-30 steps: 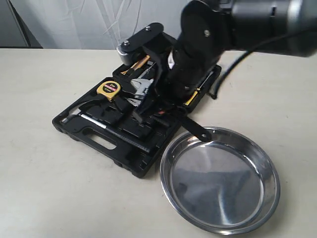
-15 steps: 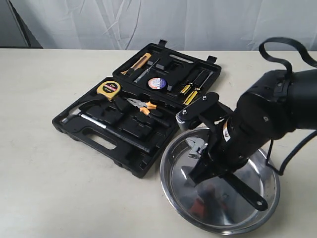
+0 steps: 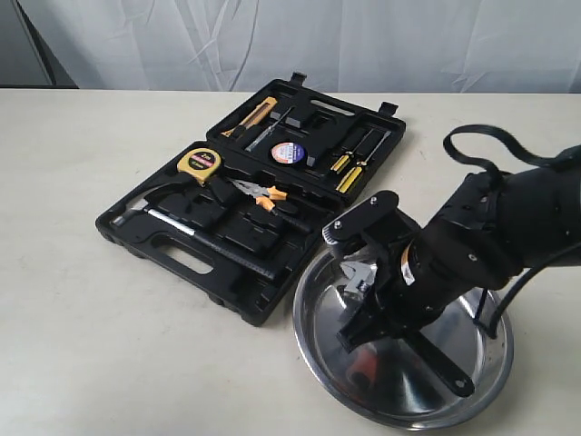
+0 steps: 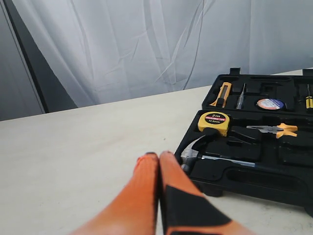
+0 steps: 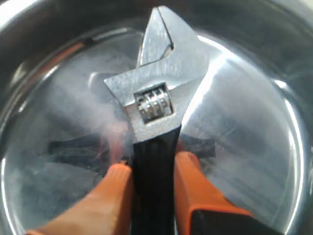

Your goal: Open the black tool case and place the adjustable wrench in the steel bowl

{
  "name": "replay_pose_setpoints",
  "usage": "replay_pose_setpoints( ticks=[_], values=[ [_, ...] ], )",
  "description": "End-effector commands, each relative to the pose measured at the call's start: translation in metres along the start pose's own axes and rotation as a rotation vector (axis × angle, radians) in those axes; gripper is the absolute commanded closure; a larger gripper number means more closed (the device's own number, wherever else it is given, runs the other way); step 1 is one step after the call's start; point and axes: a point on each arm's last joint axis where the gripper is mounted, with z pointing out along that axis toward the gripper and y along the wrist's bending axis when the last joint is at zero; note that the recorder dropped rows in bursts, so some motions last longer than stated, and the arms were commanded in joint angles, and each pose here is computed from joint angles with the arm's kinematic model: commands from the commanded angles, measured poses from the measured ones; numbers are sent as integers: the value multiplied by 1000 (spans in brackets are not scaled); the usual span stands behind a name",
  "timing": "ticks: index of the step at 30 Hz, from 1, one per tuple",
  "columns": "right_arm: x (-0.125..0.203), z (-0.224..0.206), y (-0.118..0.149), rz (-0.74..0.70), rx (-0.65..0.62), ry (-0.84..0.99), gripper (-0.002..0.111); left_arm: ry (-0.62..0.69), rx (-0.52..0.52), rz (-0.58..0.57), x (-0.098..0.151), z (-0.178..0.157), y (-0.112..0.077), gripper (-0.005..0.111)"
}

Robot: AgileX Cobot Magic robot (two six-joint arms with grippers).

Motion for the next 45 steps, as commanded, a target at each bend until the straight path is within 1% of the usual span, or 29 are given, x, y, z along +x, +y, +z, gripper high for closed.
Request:
replay_pose_setpoints(
  ticks=[1, 4, 6, 7, 11, 13, 19, 22, 27, 31, 35, 39, 45],
  values=[
    [2, 11, -1, -5, 3, 18, 109, -3, 4, -2, -1, 0, 0, 106],
    [3, 16, 0, -6, 2, 34, 109, -3, 4, -2, -1, 0, 0, 106],
    [2, 19, 0, -24, 6, 30, 106, -3, 4, -2, -1, 0, 0, 106],
    [2, 19, -1, -29, 7, 27, 101, -3, 4, -2, -1, 0, 0, 106],
    [0, 19, 0, -12, 4, 5, 77, -3, 4, -2, -1, 0, 0, 106],
    [-1, 19, 0, -9, 3, 0, 72, -3, 4, -2, -1, 0, 0, 106],
    [0, 19, 0, -12, 6, 9, 76, -3, 4, -2, -1, 0, 0, 106],
    [-2, 10, -1, 31, 7, -19, 77, -3, 4, -2, -1, 0, 0, 106],
    [-5, -31, -5, 58, 17, -120, 77, -3, 4, -2, -1, 0, 0, 106],
    [1, -76, -12, 75, 54, -206, 77, -3, 4, -2, -1, 0, 0, 106],
    [18, -125, -21, 136, 106, -293, 77, -3, 4, -2, -1, 0, 0, 106],
    [43, -162, -26, 188, 113, -342, 77, -3, 4, -2, -1, 0, 0, 106],
    [89, -193, -25, 296, 62, -256, 77, -3, 4, -2, -1, 0, 0, 106]
  ],
)
